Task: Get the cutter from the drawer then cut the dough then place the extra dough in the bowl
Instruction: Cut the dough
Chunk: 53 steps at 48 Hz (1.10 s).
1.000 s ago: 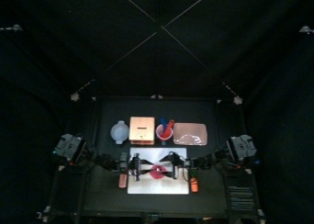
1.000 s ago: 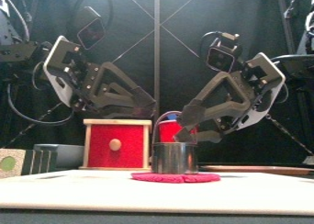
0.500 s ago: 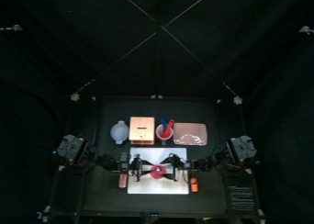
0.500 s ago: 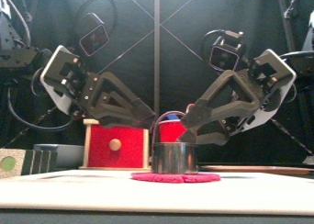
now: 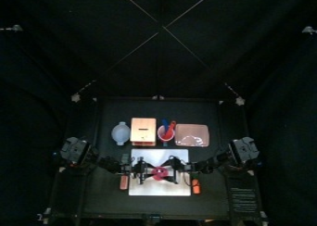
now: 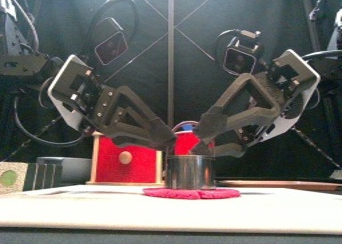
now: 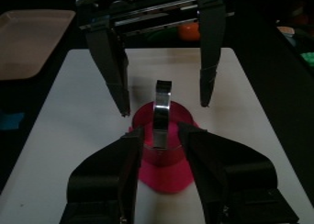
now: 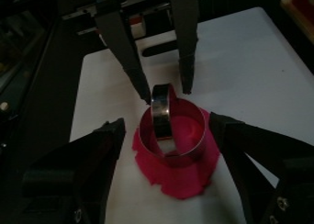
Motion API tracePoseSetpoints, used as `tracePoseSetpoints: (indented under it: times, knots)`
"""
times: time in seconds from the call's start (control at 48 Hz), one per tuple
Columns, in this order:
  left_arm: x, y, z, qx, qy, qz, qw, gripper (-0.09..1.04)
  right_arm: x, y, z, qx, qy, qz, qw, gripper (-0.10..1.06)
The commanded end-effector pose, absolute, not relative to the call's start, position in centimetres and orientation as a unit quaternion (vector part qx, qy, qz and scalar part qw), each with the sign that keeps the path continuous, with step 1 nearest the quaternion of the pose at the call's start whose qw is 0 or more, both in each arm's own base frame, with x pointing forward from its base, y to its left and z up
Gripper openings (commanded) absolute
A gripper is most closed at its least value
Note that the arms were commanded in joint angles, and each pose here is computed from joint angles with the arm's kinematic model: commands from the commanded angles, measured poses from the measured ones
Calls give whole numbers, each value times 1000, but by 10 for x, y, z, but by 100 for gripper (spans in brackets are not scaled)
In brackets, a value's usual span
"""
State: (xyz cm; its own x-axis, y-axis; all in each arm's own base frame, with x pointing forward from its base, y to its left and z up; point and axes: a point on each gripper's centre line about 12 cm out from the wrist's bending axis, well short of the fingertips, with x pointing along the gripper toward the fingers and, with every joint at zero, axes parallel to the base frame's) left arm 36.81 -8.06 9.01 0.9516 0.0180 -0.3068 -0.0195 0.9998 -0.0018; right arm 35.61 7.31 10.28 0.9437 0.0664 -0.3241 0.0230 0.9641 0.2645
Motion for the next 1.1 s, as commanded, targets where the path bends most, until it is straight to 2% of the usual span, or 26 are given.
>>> tracePoseSetpoints:
  times: [0.021,0.792,0.938,1.104]
  knots:
    - [373,-81,97,-5,144,9,990,75,357,76,116,137,150,17,979,101]
    - [375,-83,97,-7,152,6,988,74,351,84,126,140,145,29,979,100]
    - [376,-84,97,-4,154,1,988,73,350,83,126,140,147,28,979,94]
    - [378,-85,98,-4,153,-1,988,73,350,83,124,138,153,29,978,76]
